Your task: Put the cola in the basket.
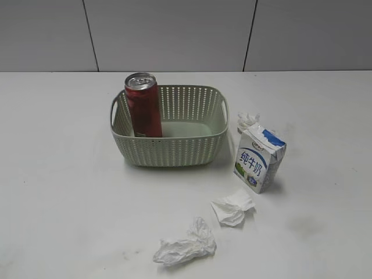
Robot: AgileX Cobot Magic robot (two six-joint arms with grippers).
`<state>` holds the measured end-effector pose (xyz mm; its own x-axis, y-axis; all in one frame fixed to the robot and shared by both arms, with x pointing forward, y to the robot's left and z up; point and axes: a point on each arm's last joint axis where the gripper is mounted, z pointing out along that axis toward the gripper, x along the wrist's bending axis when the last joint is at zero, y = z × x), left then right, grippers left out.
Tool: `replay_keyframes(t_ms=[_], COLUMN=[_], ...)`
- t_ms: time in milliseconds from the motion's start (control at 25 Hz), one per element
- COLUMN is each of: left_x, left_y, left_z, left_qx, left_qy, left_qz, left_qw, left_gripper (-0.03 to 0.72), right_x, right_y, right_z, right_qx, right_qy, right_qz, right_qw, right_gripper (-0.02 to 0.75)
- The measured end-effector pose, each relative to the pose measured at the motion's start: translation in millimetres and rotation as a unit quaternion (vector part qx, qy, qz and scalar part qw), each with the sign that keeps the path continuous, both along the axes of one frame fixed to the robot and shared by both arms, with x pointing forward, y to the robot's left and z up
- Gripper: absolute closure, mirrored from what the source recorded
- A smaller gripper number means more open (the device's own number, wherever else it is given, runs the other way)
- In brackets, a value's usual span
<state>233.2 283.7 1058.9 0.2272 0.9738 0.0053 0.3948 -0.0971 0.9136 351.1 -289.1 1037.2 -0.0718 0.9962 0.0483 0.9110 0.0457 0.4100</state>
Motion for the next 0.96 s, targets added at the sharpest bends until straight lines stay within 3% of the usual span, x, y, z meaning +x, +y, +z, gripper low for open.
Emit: replay_keyframes(t_ms=[240, 600, 960], left_x=[0.0, 0.0, 0.0], left_y=[0.0, 0.0, 0.0], left_z=[0.0, 0.0, 0.0], left_qx=[0.000, 0.000, 0.000], left_qy=[0.000, 0.000, 0.000], left_qz=[0.000, 0.000, 0.000], left_qw=[1.000, 1.000, 1.000], left_gripper=[0.459, 0.459, 0.459], right_x=[-37.7, -82.1, -110.3], right_y=[-1.2, -2.5, -3.5], right_z=[1.5, 16.2, 19.1], right_qx=[0.005, 0.013, 0.016], right_qy=[-0.085, -0.233, -0.319], right_qz=[0.000, 0.000, 0.000], right_qw=[0.996, 0.972, 0.948], right_gripper=[0.146, 0.146, 0.146])
